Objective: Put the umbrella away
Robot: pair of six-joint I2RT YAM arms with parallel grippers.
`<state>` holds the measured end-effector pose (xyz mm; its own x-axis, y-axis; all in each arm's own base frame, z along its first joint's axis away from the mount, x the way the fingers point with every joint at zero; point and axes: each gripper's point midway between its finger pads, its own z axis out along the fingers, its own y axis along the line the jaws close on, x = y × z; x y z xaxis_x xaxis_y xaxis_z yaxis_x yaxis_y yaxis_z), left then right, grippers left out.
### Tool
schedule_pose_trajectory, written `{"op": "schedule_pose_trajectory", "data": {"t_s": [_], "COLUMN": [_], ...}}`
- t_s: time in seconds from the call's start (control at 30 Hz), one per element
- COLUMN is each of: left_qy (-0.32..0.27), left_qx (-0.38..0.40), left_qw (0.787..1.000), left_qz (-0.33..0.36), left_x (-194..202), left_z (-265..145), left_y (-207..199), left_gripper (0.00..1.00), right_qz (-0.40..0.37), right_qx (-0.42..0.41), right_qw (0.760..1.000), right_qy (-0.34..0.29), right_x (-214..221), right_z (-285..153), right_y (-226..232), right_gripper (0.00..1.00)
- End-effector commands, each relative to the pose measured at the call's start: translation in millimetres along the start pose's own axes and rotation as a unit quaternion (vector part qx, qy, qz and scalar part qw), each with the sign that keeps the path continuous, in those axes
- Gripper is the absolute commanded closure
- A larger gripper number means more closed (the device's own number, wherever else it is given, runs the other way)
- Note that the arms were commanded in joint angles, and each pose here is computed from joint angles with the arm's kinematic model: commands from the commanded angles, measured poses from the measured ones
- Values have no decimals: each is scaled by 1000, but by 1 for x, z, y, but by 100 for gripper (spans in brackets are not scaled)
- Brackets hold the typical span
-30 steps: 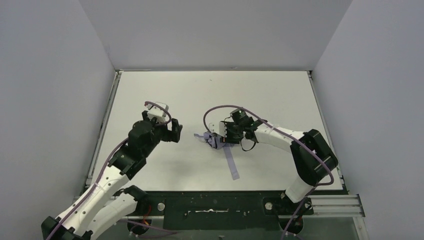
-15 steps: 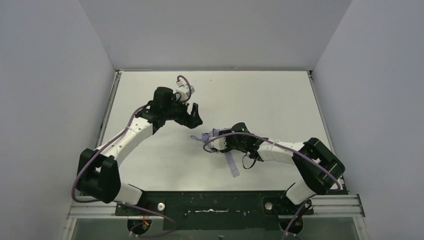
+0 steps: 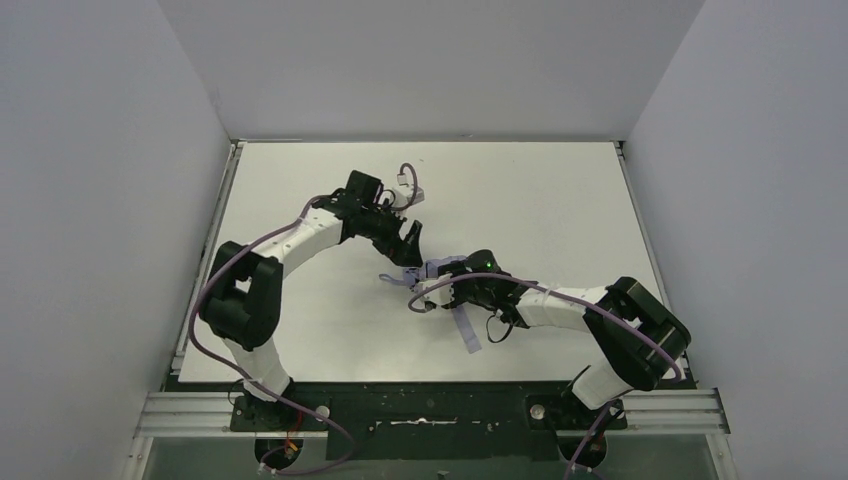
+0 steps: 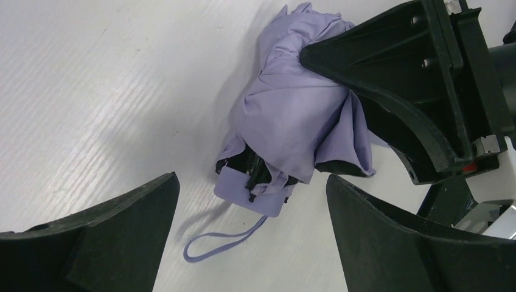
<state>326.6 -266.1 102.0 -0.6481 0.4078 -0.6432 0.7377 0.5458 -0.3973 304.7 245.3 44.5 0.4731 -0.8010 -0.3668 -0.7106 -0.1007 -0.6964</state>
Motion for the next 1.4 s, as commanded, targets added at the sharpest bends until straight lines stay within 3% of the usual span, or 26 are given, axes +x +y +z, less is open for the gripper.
{"op": "schedule_pose_trajectory", "data": {"t_s": [0.0,0.23,0.67,0.97,1.2,1.37], "left_qy": [8,35,76,123,154,180], "left_qx": [41,46,99,93,69,48], "left_qw": [997,997,990,985,981,977], "left_qz": [57,48,62,74,91,102], "left_x": [-12,-1,21,50,65,75], "left_z": [12,34,58,65,71,77], "left_y": [-16,-4,-29,-29,-26,-26], "left_gripper": [11,11,12,25,43,62], "right_qz": [-1,-1,4,10,24,35], "right_qx": [-43,-45,-38,-27,-15,-3], "right_qw": [999,999,999,999,999,999], "right_qy": [13,14,10,19,22,23], "right_x": [7,6,3,7,8,8], "right_z": [-2,-1,0,4,6,7], "right_y": [29,32,30,28,25,21], "right_gripper": [89,89,90,90,90,90]}}
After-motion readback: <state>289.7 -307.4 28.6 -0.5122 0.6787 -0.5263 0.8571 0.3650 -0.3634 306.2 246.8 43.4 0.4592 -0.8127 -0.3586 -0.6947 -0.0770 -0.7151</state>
